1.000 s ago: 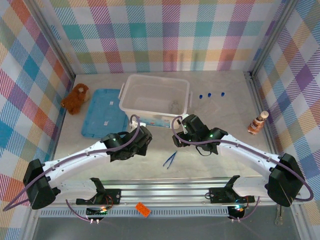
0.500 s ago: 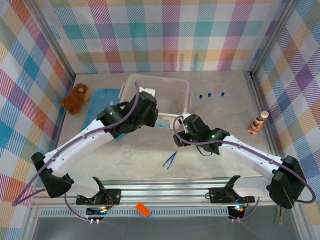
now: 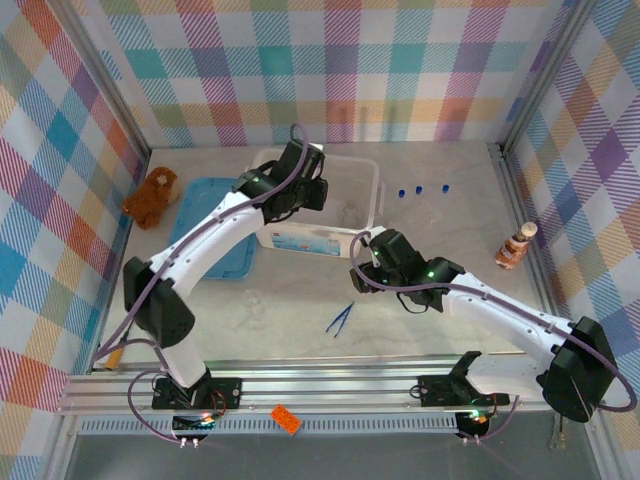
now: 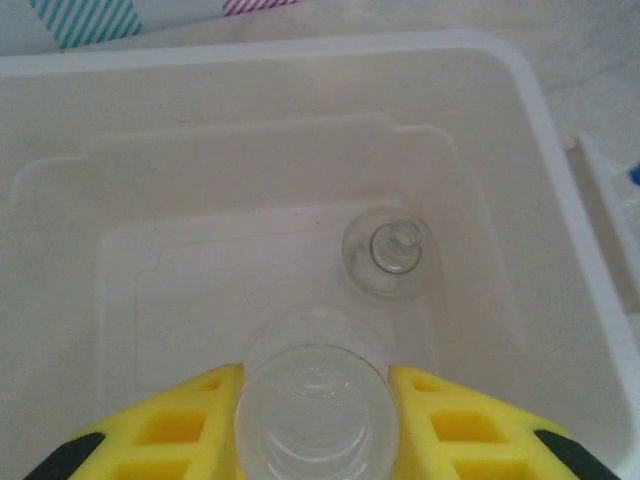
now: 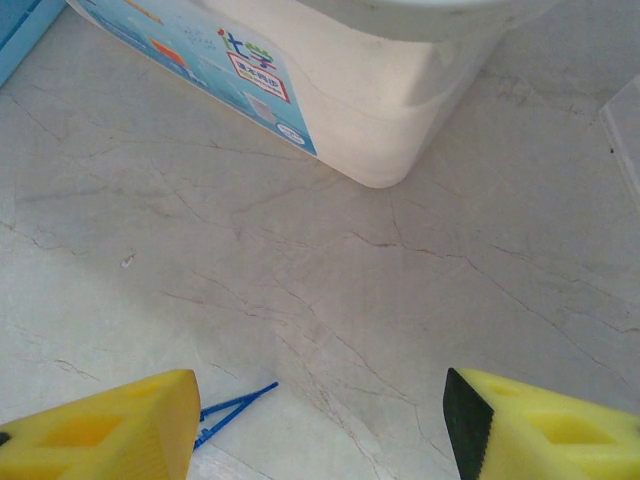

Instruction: Organize the chemistry lab equipment

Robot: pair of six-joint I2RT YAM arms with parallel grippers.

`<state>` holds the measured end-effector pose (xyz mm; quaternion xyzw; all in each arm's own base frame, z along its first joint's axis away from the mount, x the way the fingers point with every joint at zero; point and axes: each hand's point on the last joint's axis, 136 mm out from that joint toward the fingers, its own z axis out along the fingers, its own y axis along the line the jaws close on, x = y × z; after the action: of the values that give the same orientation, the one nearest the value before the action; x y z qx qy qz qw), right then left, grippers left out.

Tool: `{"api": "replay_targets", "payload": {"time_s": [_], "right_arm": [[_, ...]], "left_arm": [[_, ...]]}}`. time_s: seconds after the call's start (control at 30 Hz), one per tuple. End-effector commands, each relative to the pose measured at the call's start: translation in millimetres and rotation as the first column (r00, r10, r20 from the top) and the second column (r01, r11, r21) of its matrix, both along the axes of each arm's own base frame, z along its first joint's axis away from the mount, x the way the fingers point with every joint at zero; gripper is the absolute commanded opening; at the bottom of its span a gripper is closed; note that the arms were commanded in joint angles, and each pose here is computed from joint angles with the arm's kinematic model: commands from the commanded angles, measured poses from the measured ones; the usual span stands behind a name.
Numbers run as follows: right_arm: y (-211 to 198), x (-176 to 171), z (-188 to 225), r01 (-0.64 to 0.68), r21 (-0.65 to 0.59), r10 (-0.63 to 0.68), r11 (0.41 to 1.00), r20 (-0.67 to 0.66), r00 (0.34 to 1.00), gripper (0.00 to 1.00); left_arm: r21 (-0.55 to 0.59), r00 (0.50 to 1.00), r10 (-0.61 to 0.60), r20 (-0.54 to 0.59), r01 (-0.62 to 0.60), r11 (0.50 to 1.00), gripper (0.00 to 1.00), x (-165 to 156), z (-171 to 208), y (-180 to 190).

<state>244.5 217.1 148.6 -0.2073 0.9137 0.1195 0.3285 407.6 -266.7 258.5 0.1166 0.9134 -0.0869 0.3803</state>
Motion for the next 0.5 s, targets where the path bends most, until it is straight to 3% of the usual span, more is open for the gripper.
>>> {"api": "replay_targets", "payload": {"time_s": [0.0, 0.47], "right_arm": [[-5, -1, 9, 0.015, 0.001, -0.015, 1.0, 0.018, 1.0, 0.67], [-11, 0, 10, 0.04, 0.005, -0.04, 0.999, 0.006, 0.999, 0.67]], "left_arm": [[-0.026, 1.0, -0.031, 0.002, 0.031, 0.999, 0.15, 21, -4, -13], [-0.028, 0.99, -0.043, -0.135, 0.039, 0.999, 0.14, 62, -85, -32]]}}
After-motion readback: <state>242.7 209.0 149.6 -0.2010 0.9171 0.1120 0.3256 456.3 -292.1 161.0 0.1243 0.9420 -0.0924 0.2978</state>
